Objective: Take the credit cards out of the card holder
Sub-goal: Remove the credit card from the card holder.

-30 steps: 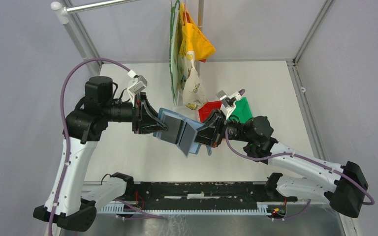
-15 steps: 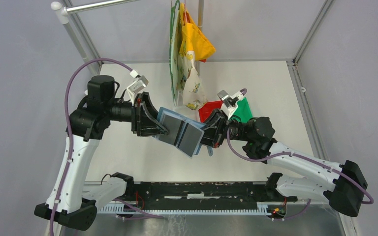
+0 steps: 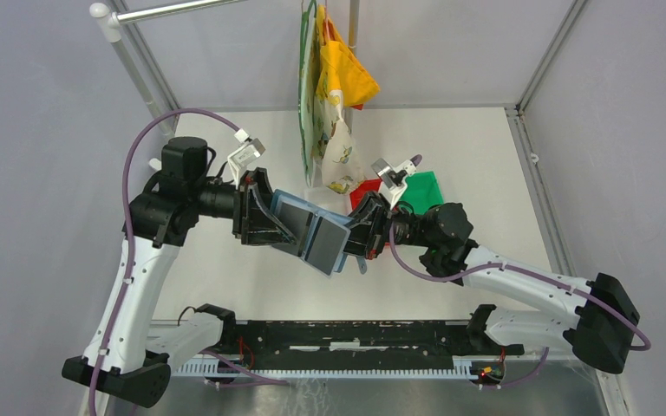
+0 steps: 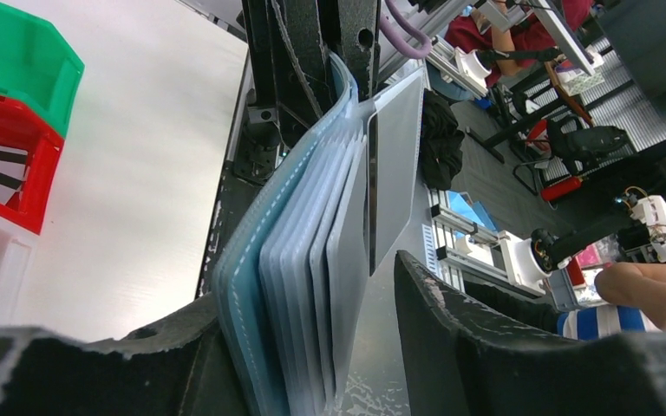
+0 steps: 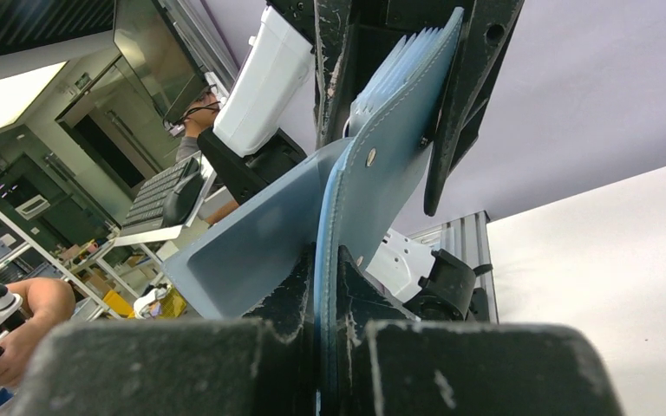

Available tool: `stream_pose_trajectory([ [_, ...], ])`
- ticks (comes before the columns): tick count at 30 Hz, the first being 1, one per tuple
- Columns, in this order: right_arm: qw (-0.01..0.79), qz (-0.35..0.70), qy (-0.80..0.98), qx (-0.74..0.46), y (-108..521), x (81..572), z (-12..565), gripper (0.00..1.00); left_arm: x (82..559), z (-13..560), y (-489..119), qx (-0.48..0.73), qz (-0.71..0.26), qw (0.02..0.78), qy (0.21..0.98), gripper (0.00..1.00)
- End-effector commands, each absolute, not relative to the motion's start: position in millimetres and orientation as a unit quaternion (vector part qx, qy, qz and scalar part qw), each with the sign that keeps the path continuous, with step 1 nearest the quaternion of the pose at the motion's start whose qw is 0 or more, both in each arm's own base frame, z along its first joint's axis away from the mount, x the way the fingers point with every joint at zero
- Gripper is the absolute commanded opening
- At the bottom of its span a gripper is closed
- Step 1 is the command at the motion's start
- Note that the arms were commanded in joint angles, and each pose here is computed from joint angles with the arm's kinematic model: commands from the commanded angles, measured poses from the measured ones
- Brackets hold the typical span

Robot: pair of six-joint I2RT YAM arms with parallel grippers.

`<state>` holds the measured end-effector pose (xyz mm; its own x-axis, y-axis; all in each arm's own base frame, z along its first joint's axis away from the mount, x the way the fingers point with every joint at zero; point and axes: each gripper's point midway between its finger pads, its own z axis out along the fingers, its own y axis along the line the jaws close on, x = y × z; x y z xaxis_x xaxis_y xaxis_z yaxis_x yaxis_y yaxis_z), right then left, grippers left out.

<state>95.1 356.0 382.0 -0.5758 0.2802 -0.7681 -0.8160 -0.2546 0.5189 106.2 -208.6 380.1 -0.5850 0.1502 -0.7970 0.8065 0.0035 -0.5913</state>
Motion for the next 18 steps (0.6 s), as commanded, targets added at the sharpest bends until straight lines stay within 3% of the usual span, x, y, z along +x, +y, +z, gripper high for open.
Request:
stream_pose_trajectory([
  [1, 0.405, 0.764, 0.408, -0.293, 343.3, 80.4, 430.7, 0.00, 104.4, 385.5, -209.0, 0.373, -0.609, 0.276, 0.643, 0.55],
  [6, 0.417, 0.745, 0.426, -0.299, 341.2, 82.5, 423.8, 0.01, 106.7, 390.4, -209.1, 0.379, -0.604, 0.287, 0.640, 0.28],
  [9, 0.439, 0.714, 0.451, -0.308, 338.3, 88.7, 417.6, 0.07, 107.8, 391.8, -208.9, 0.381, -0.598, 0.294, 0.641, 0.18],
  [10, 0.446, 0.701, 0.460, -0.313, 336.4, 91.7, 415.5, 0.13, 108.9, 392.0, -208.6, 0.382, -0.594, 0.298, 0.643, 0.15],
  [13, 0.476, 0.667, 0.477, -0.319, 324.3, 99.8, 422.2, 0.53, 109.5, 392.1, -208.1, 0.383, -0.588, 0.304, 0.645, 0.10],
  [14, 0.485, 0.649, 0.491, -0.321, 320.5, 105.5, 420.3, 0.61, 109.4, 392.6, -208.1, 0.384, -0.587, 0.305, 0.645, 0.10],
  [18, 0.516, 0.598, 0.524, -0.319, 303.6, 123.9, 424.6, 0.79, 109.4, 393.2, -207.5, 0.387, -0.582, 0.311, 0.644, 0.10],
])
